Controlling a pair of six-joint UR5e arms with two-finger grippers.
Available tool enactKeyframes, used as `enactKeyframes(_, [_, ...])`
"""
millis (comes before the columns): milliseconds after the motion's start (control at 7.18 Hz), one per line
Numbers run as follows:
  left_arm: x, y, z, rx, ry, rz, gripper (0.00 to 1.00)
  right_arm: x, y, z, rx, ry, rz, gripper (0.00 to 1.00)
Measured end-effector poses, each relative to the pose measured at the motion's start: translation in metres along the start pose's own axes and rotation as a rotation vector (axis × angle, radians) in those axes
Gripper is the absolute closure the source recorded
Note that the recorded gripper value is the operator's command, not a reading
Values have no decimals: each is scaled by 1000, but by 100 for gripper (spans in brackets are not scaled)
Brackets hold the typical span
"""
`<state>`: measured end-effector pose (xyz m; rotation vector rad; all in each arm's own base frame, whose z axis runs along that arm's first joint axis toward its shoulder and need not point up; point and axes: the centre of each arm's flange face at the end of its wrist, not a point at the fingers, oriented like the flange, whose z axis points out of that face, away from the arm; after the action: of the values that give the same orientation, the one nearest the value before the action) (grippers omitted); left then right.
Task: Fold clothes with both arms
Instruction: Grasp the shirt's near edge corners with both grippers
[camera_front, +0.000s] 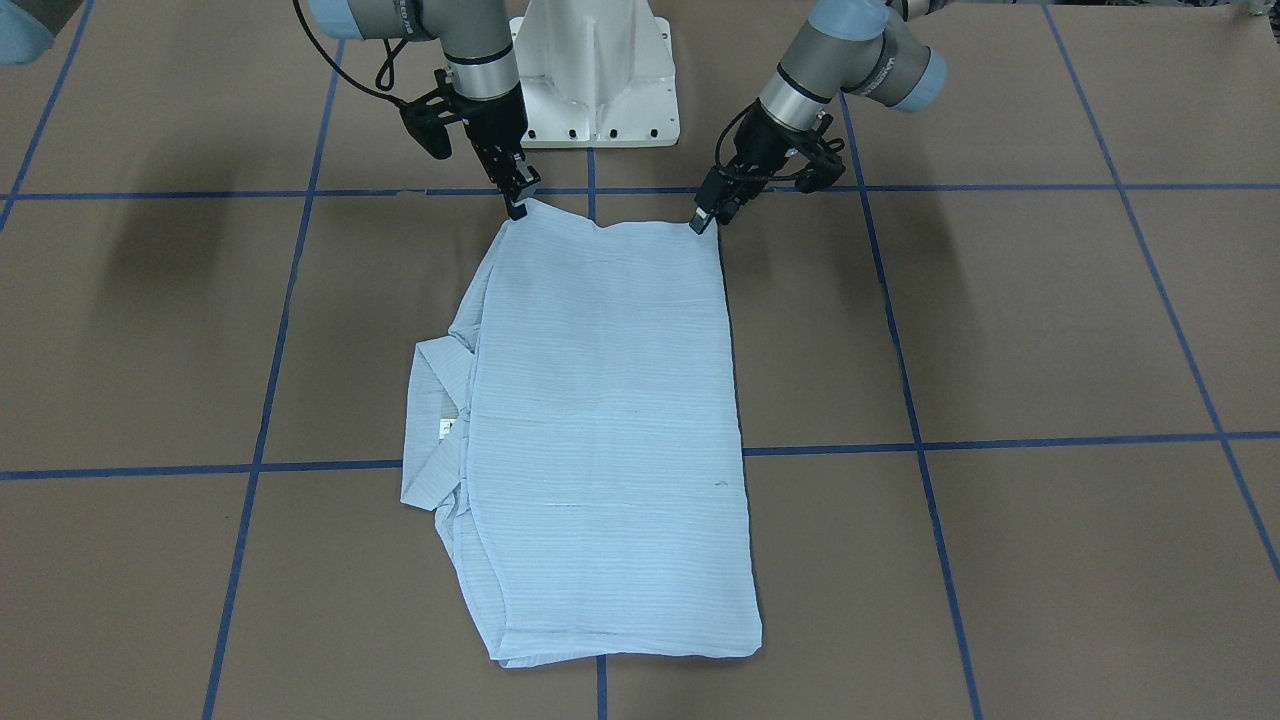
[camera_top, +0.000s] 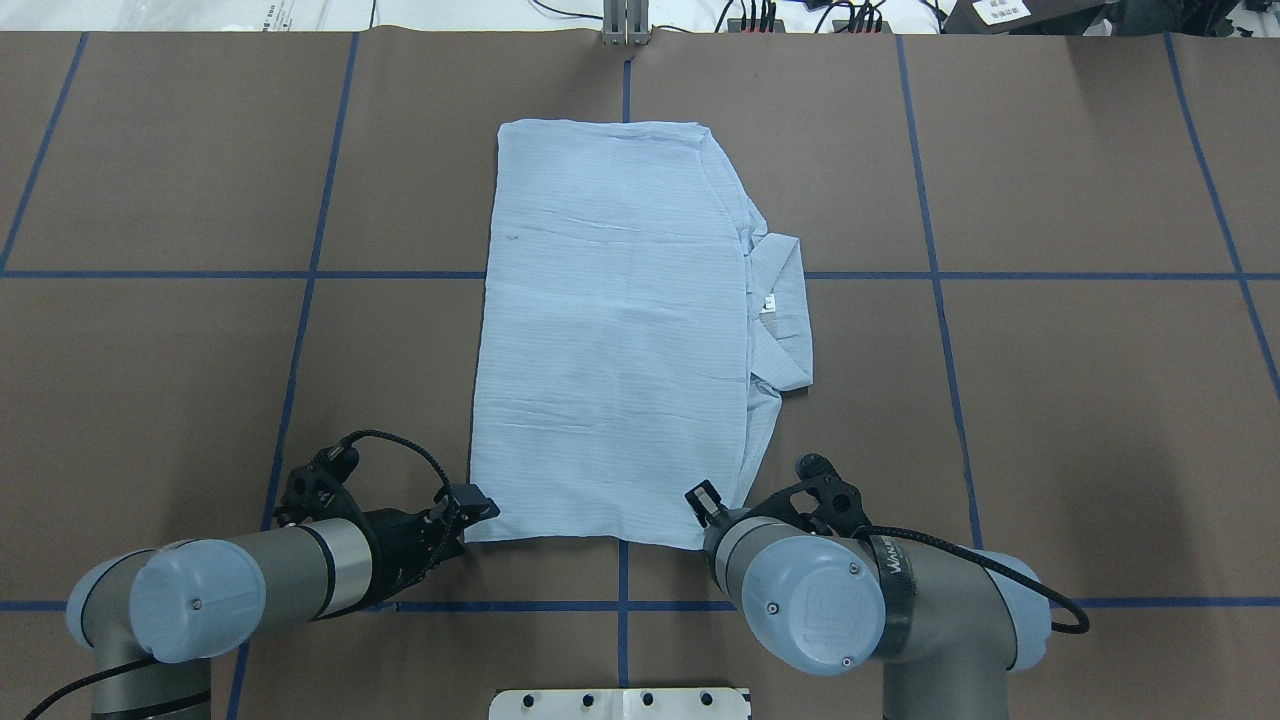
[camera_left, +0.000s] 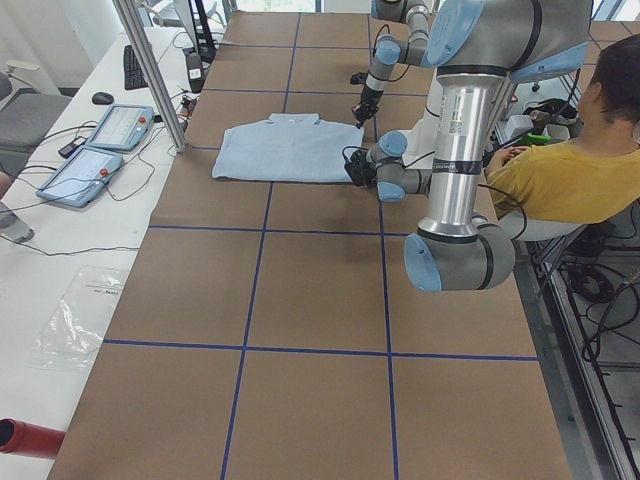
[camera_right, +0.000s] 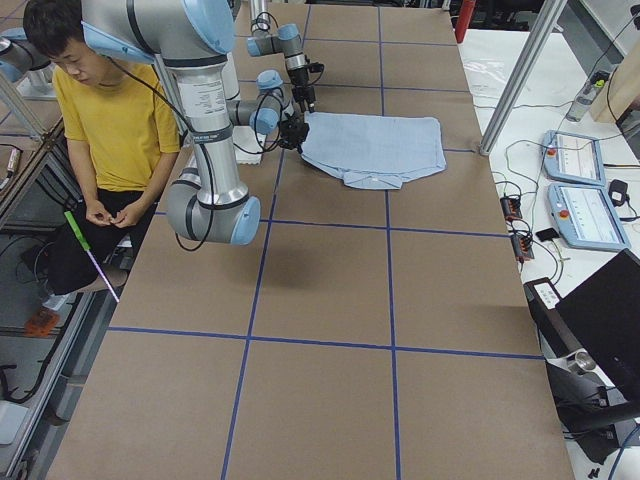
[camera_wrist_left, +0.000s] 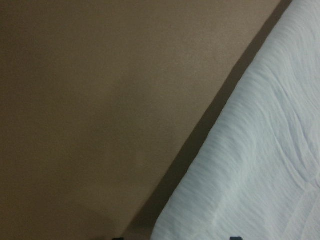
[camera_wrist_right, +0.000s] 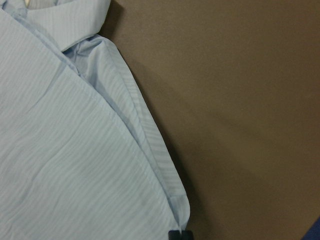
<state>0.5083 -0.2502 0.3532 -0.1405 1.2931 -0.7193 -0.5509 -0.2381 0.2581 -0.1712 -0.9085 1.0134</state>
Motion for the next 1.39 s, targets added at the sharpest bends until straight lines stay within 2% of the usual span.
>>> enactKeyframes(279, [-1, 0, 2, 12, -12, 3, 49, 0, 0, -1, -1, -1, 1, 100])
enactKeyframes(418, [-1, 0, 3, 15, -16, 3, 81, 0, 0, -1, -1, -1, 1, 100])
enactKeyframes(557, [0, 1, 3, 15, -17, 2, 100, -1, 0, -1, -1, -1, 1, 100])
enactKeyframes(1393, [16, 11, -13, -14, 21, -14, 100, 0, -4, -7, -6, -8, 5, 100])
